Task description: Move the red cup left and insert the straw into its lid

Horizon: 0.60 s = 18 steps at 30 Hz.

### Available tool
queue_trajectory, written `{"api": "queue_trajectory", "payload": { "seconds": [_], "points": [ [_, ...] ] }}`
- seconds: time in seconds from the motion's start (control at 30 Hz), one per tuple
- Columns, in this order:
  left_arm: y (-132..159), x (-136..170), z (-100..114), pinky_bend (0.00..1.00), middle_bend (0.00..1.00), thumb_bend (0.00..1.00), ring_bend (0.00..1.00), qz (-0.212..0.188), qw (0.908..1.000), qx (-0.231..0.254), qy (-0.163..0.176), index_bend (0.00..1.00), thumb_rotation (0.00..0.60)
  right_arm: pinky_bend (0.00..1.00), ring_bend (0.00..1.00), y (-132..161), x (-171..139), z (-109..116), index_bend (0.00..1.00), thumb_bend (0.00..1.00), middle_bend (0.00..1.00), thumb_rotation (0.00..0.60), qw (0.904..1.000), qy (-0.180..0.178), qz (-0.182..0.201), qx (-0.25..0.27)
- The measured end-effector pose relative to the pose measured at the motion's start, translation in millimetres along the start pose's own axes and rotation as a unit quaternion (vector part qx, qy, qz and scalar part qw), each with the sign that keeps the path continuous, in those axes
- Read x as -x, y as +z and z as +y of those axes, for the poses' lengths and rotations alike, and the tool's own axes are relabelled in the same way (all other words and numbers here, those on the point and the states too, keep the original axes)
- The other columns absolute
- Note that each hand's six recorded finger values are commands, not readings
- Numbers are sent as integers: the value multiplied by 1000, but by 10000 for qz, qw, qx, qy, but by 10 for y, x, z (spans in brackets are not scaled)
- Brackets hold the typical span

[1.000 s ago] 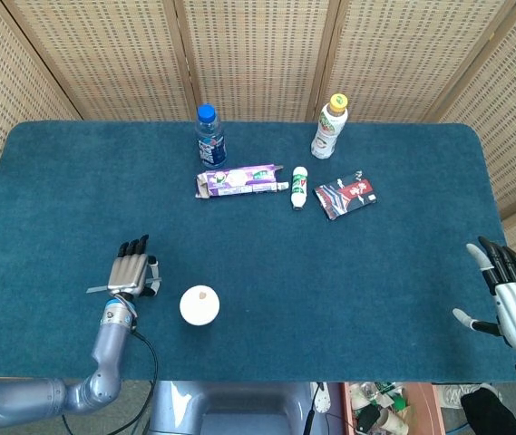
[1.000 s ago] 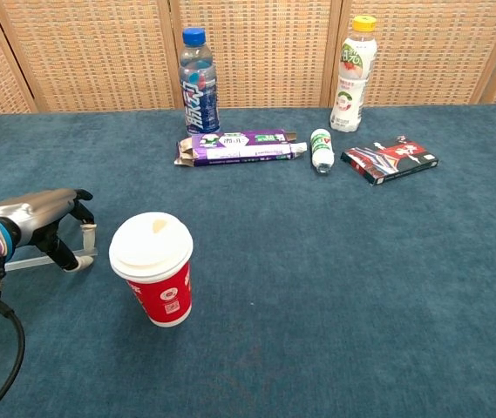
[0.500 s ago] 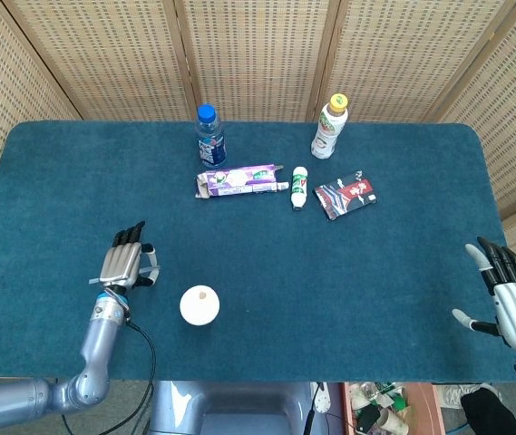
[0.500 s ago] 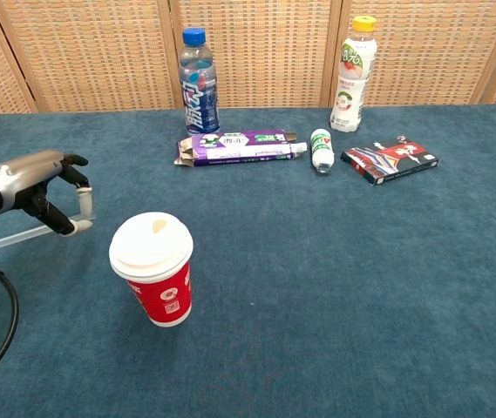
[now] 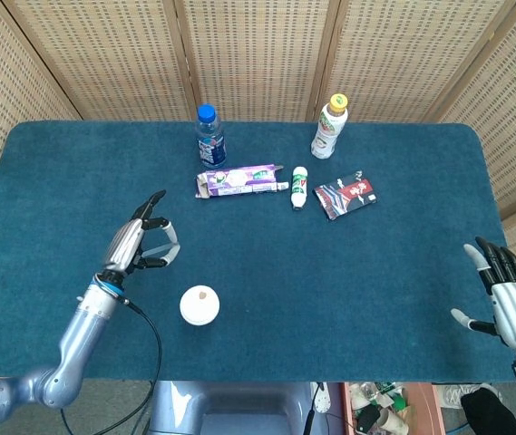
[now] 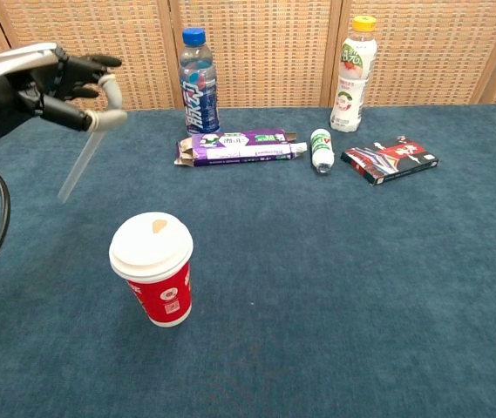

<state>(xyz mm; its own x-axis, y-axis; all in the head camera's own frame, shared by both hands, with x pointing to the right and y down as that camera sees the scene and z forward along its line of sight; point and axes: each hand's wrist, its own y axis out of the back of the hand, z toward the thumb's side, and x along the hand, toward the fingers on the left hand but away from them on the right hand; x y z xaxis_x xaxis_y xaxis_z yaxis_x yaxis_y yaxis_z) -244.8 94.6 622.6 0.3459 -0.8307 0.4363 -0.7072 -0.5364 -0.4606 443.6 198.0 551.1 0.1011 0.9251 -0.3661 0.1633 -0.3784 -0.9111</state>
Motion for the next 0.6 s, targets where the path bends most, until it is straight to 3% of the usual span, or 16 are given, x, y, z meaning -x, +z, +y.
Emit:
{"api": "queue_trajectory", "payload": {
  "seconds": [0.17,0.3,0.5,0.6],
  "points": [
    [305,68,35,0,0,429,0,-864,9920,901,-199,626,600,0,0,-9,3,-5,0,0,0,600,10000,9,-15,-9],
    [522,165,22,0,0,448,0,-1479,9745,1639,-396,626,600,0,0,-10,4,-4,0,0,0,600,10000,7,-20,-9],
    [662,317,-34,0,0,467,0,-1909,9488,2419,-694,626,600,0,0,-26,-2,3,0,0,0,600,10000,-3,-45,-7],
    [655,362,-75,0,0,467,0,-1857,9433,2617,-849,626,600,0,0,-27,-1,0,0,0,0,600,10000,6,-45,-3]
  ]
}}
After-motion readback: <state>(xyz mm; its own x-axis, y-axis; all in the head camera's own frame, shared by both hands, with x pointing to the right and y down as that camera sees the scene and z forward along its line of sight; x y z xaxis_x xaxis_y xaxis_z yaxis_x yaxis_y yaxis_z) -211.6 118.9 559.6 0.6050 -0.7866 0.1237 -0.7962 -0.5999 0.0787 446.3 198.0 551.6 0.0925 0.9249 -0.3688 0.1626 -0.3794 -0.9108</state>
